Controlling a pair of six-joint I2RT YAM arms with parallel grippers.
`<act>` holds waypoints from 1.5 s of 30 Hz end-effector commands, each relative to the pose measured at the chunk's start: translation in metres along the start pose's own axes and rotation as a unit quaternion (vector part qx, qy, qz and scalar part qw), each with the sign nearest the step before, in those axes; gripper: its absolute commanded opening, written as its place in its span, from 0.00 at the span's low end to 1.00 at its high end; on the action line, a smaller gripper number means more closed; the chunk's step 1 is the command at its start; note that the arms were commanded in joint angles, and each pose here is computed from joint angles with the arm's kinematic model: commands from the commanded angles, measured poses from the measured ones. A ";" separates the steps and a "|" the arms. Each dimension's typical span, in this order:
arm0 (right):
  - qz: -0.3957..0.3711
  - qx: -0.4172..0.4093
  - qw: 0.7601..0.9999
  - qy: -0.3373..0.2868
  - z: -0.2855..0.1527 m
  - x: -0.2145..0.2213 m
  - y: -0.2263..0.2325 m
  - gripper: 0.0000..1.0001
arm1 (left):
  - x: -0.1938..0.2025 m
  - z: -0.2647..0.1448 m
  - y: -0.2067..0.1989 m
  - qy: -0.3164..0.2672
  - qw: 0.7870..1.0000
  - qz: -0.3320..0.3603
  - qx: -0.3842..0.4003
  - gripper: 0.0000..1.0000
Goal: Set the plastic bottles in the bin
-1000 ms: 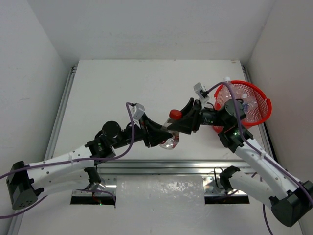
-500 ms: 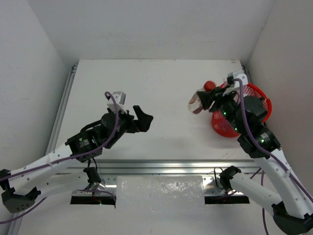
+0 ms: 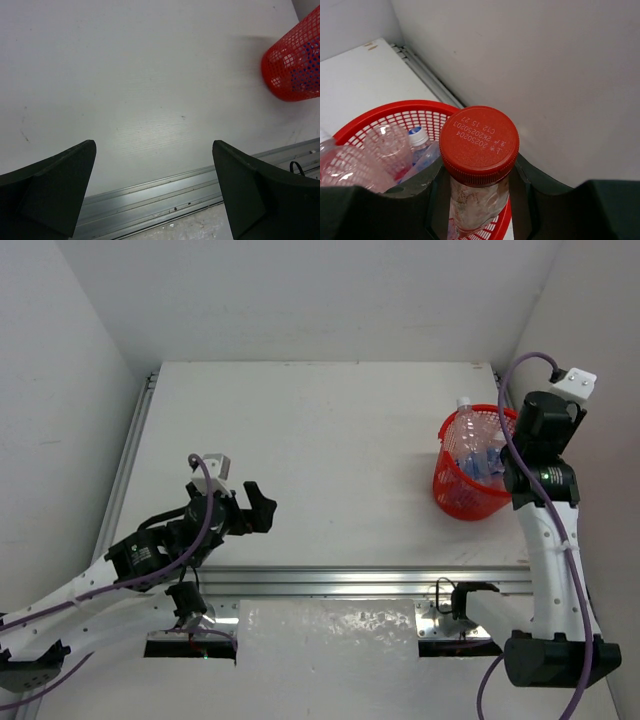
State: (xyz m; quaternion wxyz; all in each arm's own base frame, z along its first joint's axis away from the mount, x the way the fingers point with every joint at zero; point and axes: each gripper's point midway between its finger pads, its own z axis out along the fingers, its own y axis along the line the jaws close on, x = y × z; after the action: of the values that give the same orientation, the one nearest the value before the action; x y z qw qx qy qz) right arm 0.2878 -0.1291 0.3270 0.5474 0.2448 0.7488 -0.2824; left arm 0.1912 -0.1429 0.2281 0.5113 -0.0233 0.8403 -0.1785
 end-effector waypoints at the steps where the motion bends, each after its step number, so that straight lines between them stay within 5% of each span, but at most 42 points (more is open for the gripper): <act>1: 0.002 0.043 0.999 -0.010 0.011 -0.003 -0.011 0.00 | 0.000 -0.001 -0.006 0.001 1.000 0.005 0.019 1.00; 13: 0.010 0.055 0.998 0.023 0.035 0.053 0.002 0.03 | -0.007 -0.010 -0.007 -0.013 0.999 -0.008 0.037 1.00; 14: 0.006 0.055 0.998 0.026 0.036 0.055 0.002 0.12 | -0.008 -0.011 -0.007 -0.016 0.999 -0.009 0.038 1.00; 15: 0.007 0.053 0.998 0.026 0.036 0.052 0.003 0.59 | -0.008 -0.012 -0.006 -0.018 0.999 -0.012 0.038 1.00; 16: 0.005 0.055 0.998 0.037 0.036 0.056 0.003 0.88 | -0.009 -0.012 -0.005 -0.020 0.999 -0.014 0.037 1.00; 17: 0.007 0.055 0.998 0.040 0.035 0.055 0.003 0.99 | -0.010 -0.013 -0.004 -0.022 0.999 -0.015 0.036 1.00; 37: 0.045 -0.029 0.998 0.042 0.012 0.013 0.020 0.99 | -0.006 -0.006 0.001 -0.017 1.000 -0.010 0.008 1.00; 41: 0.049 -0.137 0.988 0.045 -0.033 -0.013 0.038 0.99 | -0.011 -0.003 0.019 -0.029 0.998 -0.027 -0.057 1.00; 45: 0.016 -0.326 0.941 0.086 -0.104 0.006 0.065 0.99 | -0.033 -0.009 0.036 -0.057 0.990 -0.029 -0.125 0.99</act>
State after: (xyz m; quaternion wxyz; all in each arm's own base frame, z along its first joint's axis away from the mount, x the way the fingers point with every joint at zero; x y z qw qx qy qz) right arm 0.2950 -0.0614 0.3313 0.5463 0.1759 0.8122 -0.1046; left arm 0.1959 -0.1175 0.2223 0.5165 -0.0686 0.8455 -0.1169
